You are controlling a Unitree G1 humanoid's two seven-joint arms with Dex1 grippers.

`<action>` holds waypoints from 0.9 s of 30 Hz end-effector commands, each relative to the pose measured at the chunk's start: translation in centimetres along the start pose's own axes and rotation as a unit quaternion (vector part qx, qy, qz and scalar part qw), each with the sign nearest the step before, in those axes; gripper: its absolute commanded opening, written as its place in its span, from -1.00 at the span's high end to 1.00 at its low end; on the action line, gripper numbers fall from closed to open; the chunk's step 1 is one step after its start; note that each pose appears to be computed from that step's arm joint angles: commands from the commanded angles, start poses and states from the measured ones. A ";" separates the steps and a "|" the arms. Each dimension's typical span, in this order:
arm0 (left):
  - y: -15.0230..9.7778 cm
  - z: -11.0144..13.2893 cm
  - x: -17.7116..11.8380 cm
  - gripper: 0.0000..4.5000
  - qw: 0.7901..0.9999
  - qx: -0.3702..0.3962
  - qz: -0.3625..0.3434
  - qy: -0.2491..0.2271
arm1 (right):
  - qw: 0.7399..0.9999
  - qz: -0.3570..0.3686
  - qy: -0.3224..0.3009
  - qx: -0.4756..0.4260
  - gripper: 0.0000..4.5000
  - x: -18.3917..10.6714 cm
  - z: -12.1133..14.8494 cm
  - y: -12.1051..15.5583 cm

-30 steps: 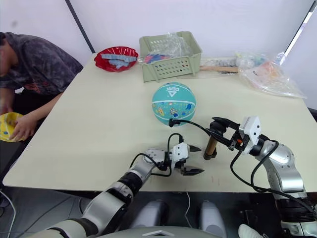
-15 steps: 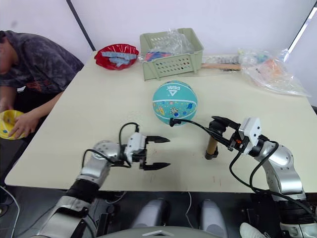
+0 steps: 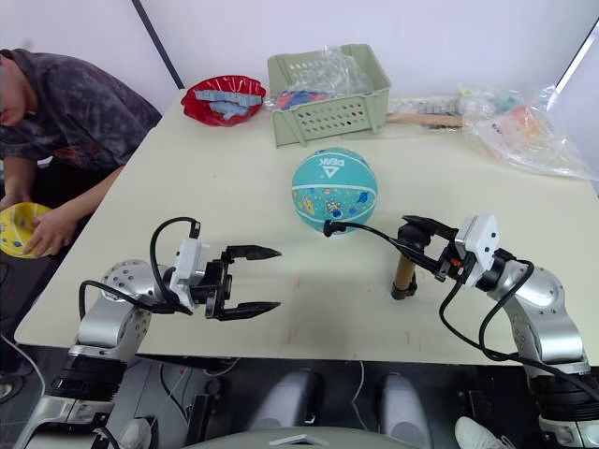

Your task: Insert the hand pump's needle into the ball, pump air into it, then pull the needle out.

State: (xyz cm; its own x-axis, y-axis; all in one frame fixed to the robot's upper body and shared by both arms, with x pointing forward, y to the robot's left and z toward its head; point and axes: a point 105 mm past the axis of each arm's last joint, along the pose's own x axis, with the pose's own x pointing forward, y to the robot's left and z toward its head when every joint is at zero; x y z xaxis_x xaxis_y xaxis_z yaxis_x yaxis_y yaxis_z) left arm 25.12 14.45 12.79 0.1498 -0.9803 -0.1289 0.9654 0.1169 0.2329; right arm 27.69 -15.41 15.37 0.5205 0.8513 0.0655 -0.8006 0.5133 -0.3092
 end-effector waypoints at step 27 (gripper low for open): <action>0.0 2.6 1.8 -1.00 0.999 0.011 0.009 -0.033 | 0.875 0.035 0.139 -0.462 0.28 -2.2 -1.5 -5.9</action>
State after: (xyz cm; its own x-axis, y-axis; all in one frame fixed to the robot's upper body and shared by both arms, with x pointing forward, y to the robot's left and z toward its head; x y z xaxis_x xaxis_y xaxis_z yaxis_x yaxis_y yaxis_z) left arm 25.29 12.77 14.14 0.1782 -0.9808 -0.0795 0.9636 0.1576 0.2161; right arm 32.05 -20.14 14.54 0.6359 0.7472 -0.1932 -0.3900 0.0951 -0.9159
